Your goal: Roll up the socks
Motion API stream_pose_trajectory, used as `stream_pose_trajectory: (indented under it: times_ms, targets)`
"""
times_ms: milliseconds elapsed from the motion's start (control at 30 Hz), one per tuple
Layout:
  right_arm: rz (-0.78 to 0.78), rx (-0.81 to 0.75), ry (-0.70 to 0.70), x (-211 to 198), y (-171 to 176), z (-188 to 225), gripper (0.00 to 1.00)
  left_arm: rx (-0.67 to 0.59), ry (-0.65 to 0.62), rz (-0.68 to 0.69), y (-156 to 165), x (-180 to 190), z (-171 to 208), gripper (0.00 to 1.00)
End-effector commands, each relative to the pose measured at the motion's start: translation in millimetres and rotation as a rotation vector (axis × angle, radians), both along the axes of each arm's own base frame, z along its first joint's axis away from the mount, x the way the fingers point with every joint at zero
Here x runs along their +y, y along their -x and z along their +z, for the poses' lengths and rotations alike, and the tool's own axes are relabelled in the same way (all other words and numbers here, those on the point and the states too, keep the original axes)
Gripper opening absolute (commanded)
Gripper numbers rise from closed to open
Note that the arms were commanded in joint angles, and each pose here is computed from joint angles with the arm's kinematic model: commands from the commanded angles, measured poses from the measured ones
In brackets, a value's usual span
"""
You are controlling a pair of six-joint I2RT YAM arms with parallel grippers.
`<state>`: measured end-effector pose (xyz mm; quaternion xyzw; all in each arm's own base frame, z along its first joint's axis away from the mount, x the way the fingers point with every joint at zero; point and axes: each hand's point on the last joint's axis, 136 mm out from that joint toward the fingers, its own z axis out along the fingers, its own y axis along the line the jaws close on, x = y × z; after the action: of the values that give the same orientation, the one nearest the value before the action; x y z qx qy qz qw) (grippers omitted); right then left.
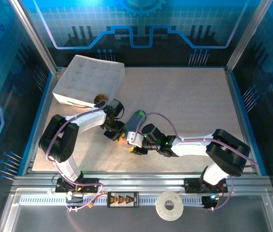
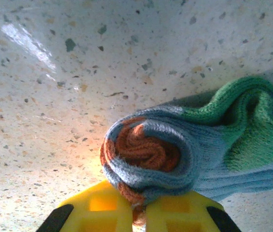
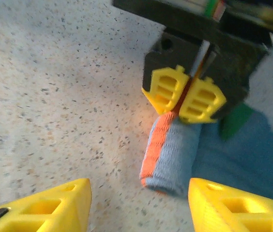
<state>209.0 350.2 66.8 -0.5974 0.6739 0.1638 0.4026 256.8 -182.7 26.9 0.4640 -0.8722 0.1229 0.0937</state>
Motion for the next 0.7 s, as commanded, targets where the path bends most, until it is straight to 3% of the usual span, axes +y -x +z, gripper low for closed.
stream_pose_trajectory:
  times_ms: [0, 133, 300, 533, 600, 667]
  targets:
    - [-0.034, -0.282, 0.129, 1.8, -24.2, -1.0, 0.55, 0.224, -0.125, -0.015, 48.3, 26.2, -23.9, 0.02]
    - [0.013, -0.334, 0.175, 18.3, -25.7, -4.4, 0.51, 0.231, -0.123, -0.017, 46.6, 25.7, -24.4, 0.02]
    - [0.001, -0.319, 0.236, 23.9, -30.6, -24.6, 0.37, 0.224, -0.113, -0.019, 43.4, 24.0, -23.1, 0.02]
    - [-0.063, -0.213, 0.294, 11.7, -33.3, -51.0, 0.09, 0.192, -0.097, -0.012, 38.4, 23.1, -14.4, 0.03]
    - [-0.079, -0.145, 0.275, 7.2, -30.5, -55.0, 0.03, 0.156, -0.097, 0.005, 34.7, 25.9, -3.9, 0.09]
    - [-0.076, -0.011, 0.267, -3.4, -19.6, -65.6, 0.00, 0.098, -0.087, 0.036, 29.7, 29.3, 8.5, 0.23]
